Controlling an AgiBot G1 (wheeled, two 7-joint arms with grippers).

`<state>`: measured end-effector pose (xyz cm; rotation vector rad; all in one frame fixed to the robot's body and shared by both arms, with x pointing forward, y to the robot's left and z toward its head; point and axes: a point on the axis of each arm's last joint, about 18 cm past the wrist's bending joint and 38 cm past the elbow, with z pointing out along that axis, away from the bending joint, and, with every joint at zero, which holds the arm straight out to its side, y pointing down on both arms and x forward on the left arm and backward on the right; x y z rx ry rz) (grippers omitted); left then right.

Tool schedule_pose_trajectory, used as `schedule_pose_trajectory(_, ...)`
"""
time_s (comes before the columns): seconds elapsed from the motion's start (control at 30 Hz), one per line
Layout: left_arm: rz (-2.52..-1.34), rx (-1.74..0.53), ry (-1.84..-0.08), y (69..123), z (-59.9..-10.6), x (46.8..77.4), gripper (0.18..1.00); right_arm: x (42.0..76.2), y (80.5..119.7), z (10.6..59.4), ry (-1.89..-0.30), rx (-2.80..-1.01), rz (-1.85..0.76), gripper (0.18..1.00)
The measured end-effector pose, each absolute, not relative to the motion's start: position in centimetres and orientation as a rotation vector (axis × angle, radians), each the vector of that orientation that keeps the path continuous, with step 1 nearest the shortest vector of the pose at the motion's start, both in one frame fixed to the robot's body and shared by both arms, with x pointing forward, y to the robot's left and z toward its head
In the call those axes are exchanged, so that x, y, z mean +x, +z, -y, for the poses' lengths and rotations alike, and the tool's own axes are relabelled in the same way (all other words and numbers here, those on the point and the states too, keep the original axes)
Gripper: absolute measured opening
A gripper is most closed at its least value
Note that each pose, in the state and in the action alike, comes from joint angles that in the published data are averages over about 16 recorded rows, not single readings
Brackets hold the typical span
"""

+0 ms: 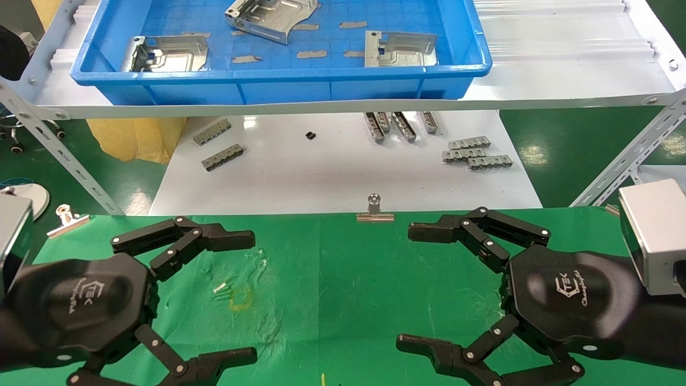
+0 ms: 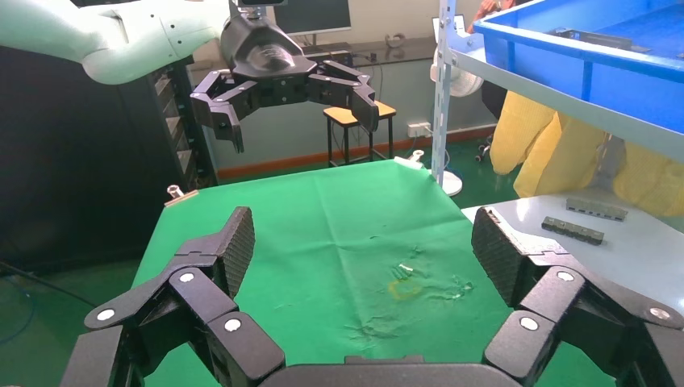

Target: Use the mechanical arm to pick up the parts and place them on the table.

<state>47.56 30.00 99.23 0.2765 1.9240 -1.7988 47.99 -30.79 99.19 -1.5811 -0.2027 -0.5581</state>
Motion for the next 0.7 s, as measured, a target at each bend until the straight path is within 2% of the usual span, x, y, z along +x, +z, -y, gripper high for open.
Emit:
schedule_pose_trajectory(0.4, -1.924, 0.277, -1.799, 99.23, -30.0, 47.56, 1.001, 47.99, 99.19, 30.79, -0.558, -1.581, 0.203, 0.998)
schedule_pose_trajectory(0.7, -1.924, 0.277, -1.799, 99.23, -30.0, 47.56, 1.001, 47.99, 99.19, 30.79, -0.558, -1.581, 0.203, 0.963)
